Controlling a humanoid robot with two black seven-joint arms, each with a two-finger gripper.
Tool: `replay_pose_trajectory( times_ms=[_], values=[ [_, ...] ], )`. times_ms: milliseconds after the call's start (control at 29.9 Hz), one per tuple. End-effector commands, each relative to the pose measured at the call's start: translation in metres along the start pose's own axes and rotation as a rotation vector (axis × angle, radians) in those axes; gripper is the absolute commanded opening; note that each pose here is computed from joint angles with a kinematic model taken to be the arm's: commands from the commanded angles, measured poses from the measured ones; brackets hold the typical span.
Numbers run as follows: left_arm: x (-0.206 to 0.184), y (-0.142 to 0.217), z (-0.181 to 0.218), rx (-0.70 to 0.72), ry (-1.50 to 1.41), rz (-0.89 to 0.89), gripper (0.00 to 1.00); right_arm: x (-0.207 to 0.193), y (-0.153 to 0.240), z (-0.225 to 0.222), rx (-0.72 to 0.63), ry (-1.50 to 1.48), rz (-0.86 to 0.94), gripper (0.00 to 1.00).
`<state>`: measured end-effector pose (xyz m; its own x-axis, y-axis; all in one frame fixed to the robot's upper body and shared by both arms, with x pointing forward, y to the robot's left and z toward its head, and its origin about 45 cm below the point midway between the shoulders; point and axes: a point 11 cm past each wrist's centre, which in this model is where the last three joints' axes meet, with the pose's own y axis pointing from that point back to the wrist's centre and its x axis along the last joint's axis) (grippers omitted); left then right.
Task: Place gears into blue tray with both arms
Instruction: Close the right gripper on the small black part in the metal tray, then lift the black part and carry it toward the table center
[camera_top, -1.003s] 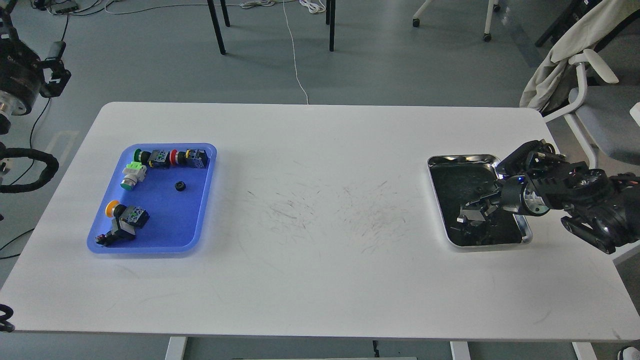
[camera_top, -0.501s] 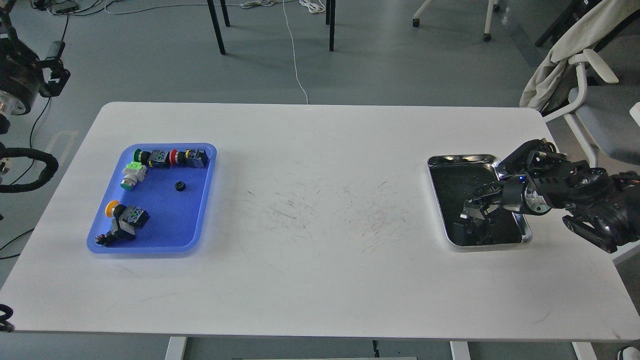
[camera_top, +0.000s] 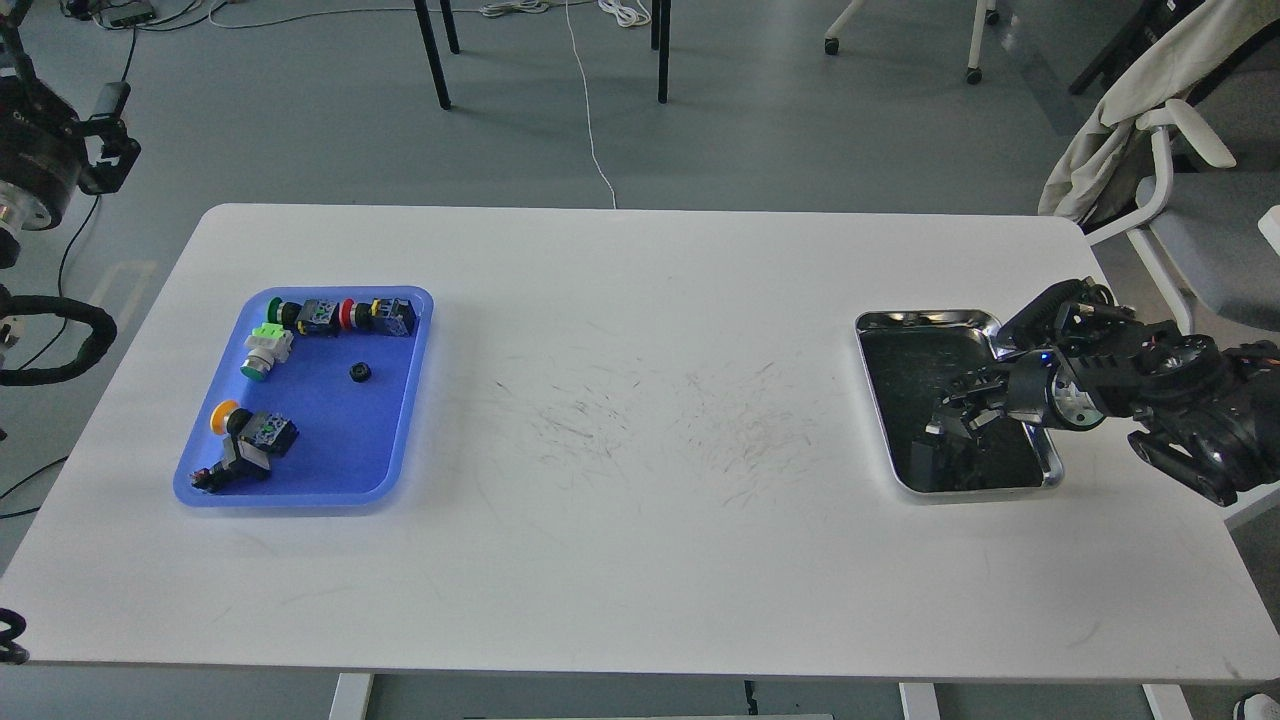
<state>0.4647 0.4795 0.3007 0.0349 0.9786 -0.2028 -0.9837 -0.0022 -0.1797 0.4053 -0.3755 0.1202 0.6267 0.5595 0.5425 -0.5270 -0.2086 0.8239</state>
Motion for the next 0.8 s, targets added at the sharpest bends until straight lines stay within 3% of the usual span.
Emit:
replay_pose_trajectory(
  times_ms=[0,334,769],
  values=[
    [0.000,0.000,0.000,0.000,0.000,0.000,0.99,0.001,0.000,-0.001,0.005,0.001,0.000,0.01],
    [0.002,0.001,0.002,-0.001,-0.003,0.003,0.99,0.010,0.002,0.001,0.008,0.008,0.015,0.01],
    [0.002,0.000,0.003,-0.002,-0.005,0.002,0.99,0.054,0.007,0.000,0.012,0.039,0.094,0.01]
  ],
)
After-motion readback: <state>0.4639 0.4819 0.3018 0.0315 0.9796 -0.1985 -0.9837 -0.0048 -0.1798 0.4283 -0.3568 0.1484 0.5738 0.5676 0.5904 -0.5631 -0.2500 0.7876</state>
